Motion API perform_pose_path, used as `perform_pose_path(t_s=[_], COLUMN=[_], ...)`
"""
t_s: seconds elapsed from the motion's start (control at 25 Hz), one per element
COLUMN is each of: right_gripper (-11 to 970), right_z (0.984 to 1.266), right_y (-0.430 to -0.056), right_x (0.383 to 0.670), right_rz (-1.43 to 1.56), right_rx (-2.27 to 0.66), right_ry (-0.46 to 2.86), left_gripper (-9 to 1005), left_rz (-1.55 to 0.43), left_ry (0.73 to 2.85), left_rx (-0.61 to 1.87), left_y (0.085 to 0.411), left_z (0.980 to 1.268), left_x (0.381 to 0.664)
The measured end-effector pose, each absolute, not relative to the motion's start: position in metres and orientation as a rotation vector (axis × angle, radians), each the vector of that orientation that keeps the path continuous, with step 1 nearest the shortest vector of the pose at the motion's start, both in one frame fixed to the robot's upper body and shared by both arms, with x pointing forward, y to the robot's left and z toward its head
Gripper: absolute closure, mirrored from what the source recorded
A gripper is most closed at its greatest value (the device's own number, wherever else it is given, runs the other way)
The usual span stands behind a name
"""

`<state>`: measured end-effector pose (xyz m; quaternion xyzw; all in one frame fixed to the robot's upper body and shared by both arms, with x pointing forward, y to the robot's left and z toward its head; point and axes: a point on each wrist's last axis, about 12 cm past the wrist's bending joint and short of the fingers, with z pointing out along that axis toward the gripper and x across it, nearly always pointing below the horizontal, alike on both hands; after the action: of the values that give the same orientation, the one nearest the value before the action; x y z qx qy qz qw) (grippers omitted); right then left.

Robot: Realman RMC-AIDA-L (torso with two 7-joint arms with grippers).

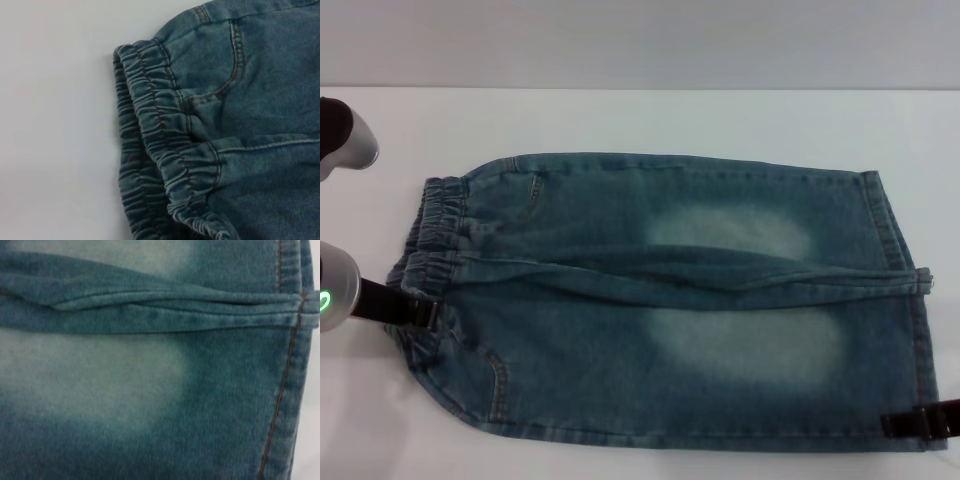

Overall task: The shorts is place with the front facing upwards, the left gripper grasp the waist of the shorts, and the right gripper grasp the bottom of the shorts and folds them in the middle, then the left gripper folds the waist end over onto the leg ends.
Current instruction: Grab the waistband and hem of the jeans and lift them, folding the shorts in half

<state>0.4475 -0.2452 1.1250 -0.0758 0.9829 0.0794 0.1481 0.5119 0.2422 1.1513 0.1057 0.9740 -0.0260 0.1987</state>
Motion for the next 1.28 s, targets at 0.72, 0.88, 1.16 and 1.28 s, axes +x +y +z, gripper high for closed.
perform_pose_path(t_s=[0.72, 0.88, 1.16, 1.28], right_gripper=[778, 877, 960, 961], right_z=[1.127, 1.127, 1.131, 1.135], right_y=[-0.242, -0.242, -0.24, -0.238], right_x=[0.448, 0.45, 0.451, 0.452], right_rz=[0.241, 0.24, 0.239, 0.24], right_rx=[-0.28, -0.293, -0.317, -0.334], right_ry=[2.824, 2.82, 2.803, 2.779], left_gripper=[915, 915, 914, 914], left_rz=[-0.072, -0.071, -0.072, -0.072], left_ry=[2.73, 2.729, 2.722, 2.719], left_rx=[0.299, 0.305, 0.306, 0.304], left_y=[0.243, 0.243, 0.242, 0.243], left_z=[1.15, 1.15, 1.151, 1.151], left_x=[0.512, 0.512, 0.512, 0.513])
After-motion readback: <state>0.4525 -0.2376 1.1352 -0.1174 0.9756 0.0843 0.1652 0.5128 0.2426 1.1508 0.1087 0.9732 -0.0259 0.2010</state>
